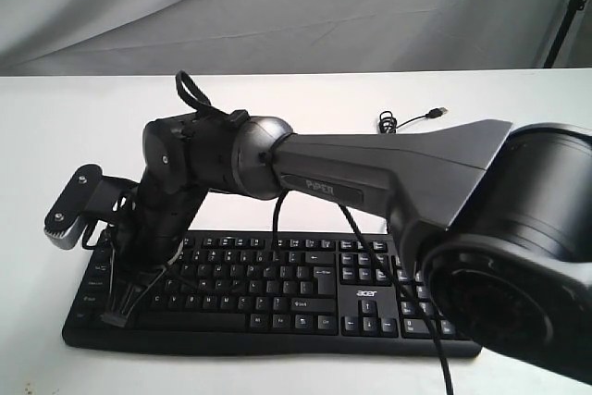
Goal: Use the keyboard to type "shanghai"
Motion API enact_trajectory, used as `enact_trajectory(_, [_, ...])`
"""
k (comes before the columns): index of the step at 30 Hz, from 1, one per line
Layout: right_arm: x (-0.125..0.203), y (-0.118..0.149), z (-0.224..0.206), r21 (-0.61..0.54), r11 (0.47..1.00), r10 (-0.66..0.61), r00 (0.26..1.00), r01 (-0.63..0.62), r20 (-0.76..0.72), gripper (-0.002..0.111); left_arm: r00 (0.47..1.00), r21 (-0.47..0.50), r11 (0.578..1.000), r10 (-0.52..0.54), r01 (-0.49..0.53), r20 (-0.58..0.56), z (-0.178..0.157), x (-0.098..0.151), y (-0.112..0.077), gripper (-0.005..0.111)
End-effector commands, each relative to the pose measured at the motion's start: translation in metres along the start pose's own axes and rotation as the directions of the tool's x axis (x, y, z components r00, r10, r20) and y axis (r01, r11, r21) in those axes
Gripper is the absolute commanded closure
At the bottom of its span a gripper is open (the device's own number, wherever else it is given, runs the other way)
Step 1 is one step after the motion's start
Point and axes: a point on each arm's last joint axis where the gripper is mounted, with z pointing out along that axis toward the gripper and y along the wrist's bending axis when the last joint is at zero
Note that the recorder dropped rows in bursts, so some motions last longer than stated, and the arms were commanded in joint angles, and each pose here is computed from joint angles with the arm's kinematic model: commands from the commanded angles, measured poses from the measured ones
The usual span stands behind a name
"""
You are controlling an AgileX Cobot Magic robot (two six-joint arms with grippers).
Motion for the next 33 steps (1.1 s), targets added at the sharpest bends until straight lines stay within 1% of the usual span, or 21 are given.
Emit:
enact_trajectory(1, [-0.006, -0.001, -0.02, 0.044, 0.998, -0.037, 0.999, 0.037, 0.011, 0.108, 1.0, 0.007, 1.0, -0.004, 0.004, 0.006, 0.0, 0.0, 0.0, 0.107])
enact_trajectory(5, [-0.013, -0.001, -0.048, 0.093, 0.994, -0.059, 0.998, 0.058, 0.002, 0.108, 1.0, 0.007, 1.0, -0.004, 0.004, 0.006, 0.0, 0.0, 0.0, 0.107])
enact_trajectory(8, [-0.007, 0.002, -0.07, 0.137, 0.989, -0.06, 0.998, 0.062, -0.024, 0.108, 1.0, 0.007, 1.0, -0.004, 0.004, 0.006, 0.0, 0.0, 0.0, 0.107])
enact_trajectory(11, [0.011, 0.003, -0.093, 0.183, 0.983, -0.018, 1.0, 0.019, -0.008, 0.108, 1.0, 0.007, 1.0, -0.004, 0.004, 0.006, 0.0, 0.0, 0.0, 0.107])
enact_trajectory(16, [0.061, 0.01, -0.115, 0.246, 0.962, 0.091, 0.988, -0.12, 0.126, 0.108, 1.0, 0.007, 1.0, -0.004, 0.004, 0.006, 0.0, 0.0, 0.0, 0.107])
enact_trajectory(19, [0.085, 0.016, -0.113, 0.26, 0.952, 0.125, 0.98, -0.163, 0.154, 0.108, 1.0, 0.007, 1.0, -0.004, 0.004, 0.006, 0.0, 0.0, 0.0, 0.107])
enact_trajectory(22, [0.092, 0.017, -0.107, 0.239, 0.953, 0.157, 0.978, -0.185, 0.135, 0.108, 1.0, 0.007, 1.0, -0.004, 0.004, 0.006, 0.0, 0.0, 0.0, 0.107])
enact_trajectory(26, [0.089, 0.013, -0.093, 0.214, 0.957, 0.169, 0.976, -0.195, 0.135, 0.108, 1.0, 0.007, 1.0, -0.004, 0.004, 0.006, 0.0, 0.0, 0.0, 0.107])
enact_trajectory(33, [0.076, 0.003, -0.062, 0.124, 0.974, 0.178, 0.979, -0.19, 0.101, 0.108, 1.0, 0.007, 1.0, -0.004, 0.004, 0.006, 0.0, 0.0, 0.0, 0.107])
